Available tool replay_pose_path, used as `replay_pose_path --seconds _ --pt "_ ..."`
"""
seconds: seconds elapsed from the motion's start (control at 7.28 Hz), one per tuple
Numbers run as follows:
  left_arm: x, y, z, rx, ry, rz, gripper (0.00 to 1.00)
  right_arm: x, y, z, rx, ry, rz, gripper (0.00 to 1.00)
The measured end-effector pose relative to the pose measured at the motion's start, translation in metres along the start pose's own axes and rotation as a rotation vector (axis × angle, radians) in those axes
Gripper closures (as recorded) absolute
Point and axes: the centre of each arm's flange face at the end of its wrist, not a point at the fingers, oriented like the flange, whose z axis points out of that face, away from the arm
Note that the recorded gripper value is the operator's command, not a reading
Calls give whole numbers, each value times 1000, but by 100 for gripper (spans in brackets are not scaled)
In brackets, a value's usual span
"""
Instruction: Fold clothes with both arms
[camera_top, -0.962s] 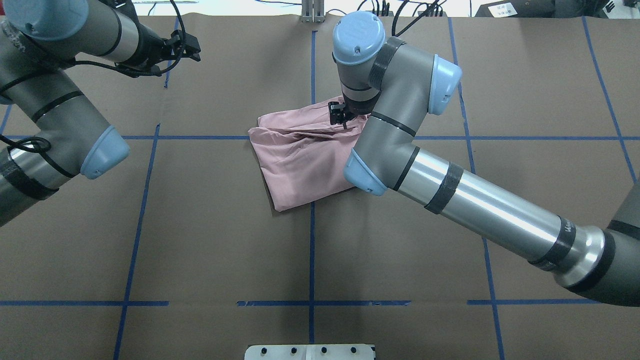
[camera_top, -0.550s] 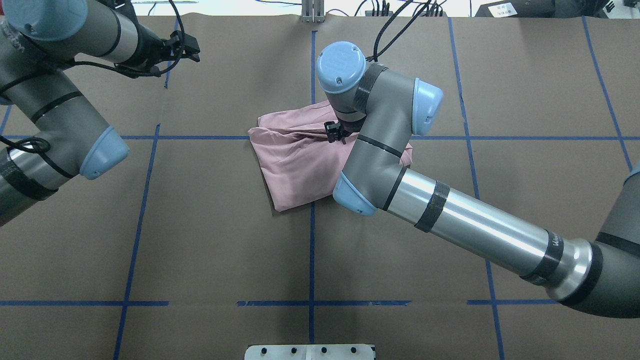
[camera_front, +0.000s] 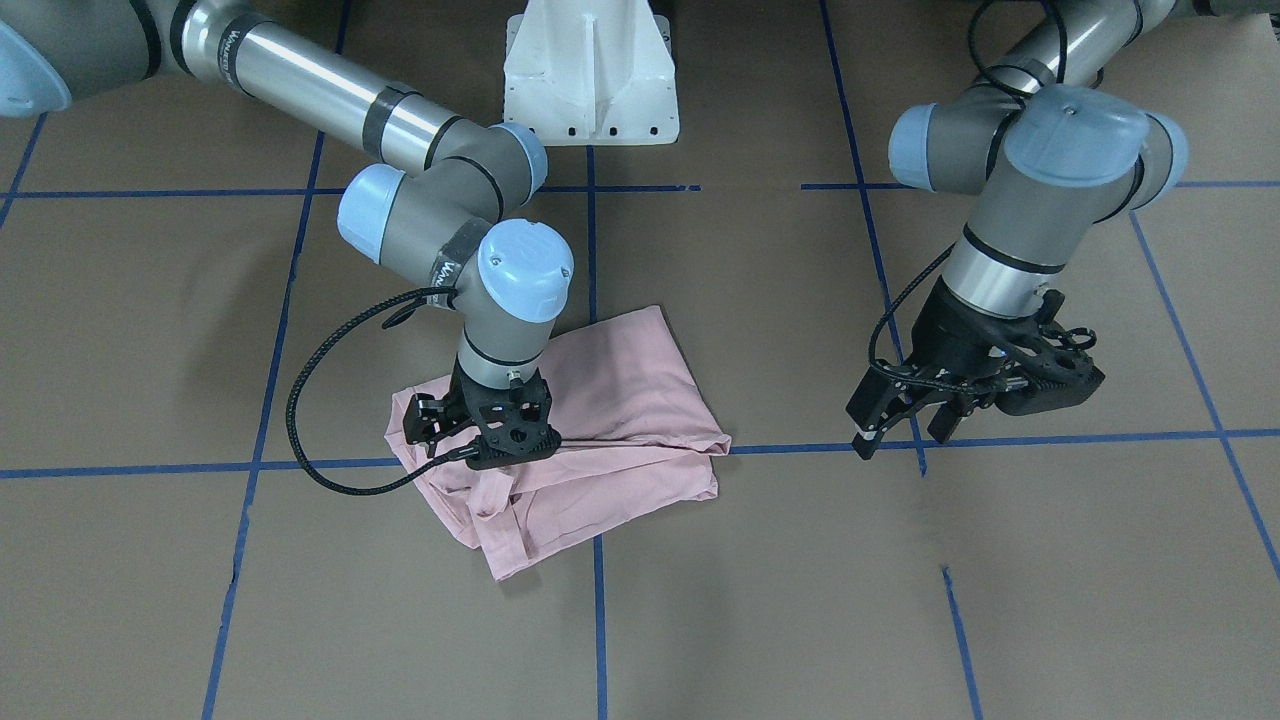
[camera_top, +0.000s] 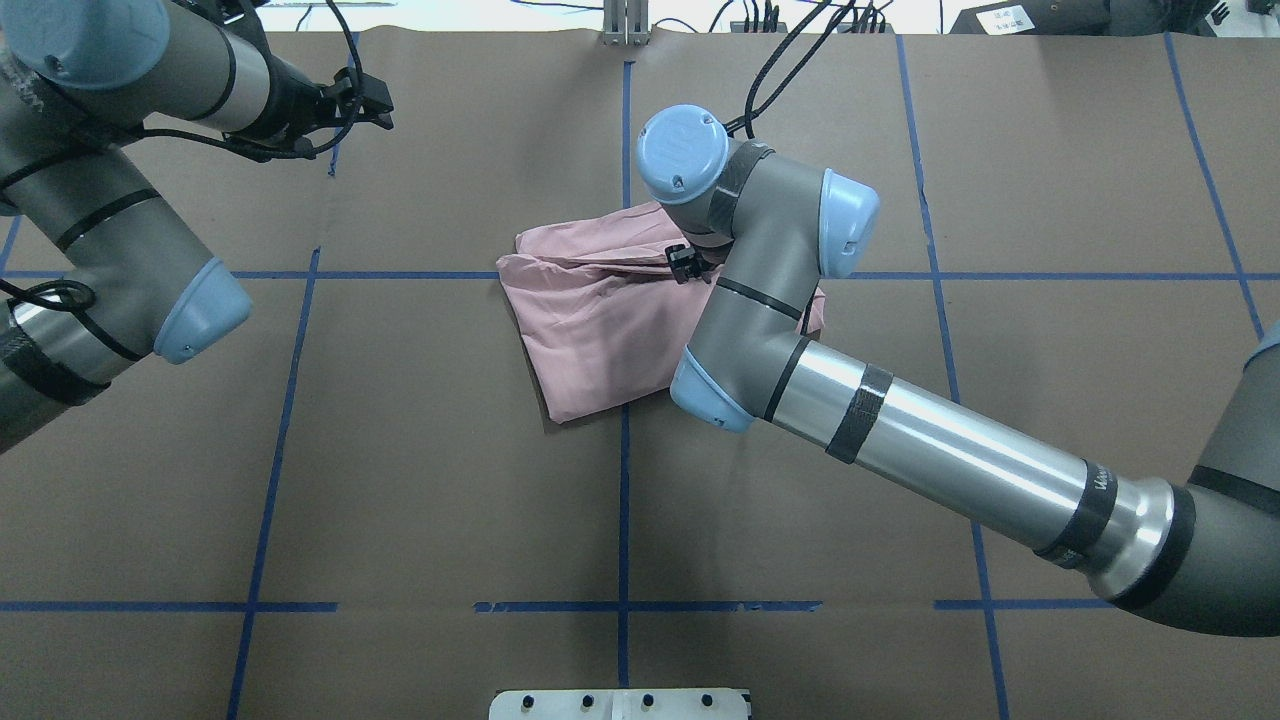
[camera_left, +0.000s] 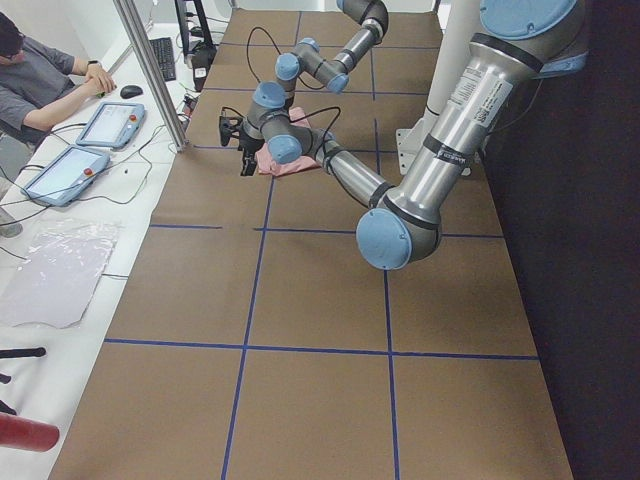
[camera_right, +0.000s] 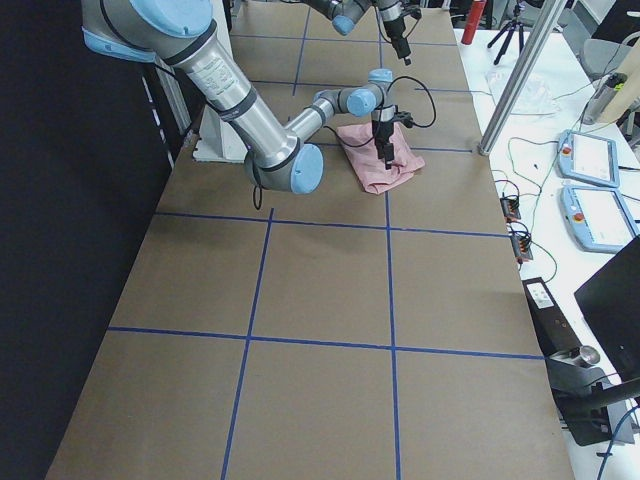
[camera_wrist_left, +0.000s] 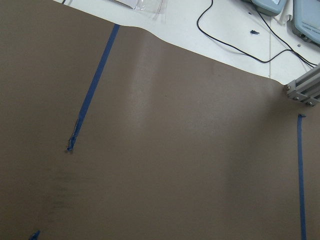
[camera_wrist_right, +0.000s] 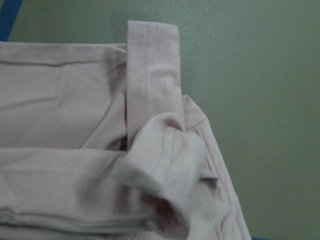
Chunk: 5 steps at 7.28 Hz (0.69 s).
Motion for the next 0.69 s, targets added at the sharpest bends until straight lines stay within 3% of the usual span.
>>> replay_pose_path --seconds 0.41,0.69 --pt "0 0 0 0 -1 -3 0 47 -44 27 113 -22 48 0" --pt "0 -1 -1 1 1 -3 0 117 -87 19 169 -30 84 0"
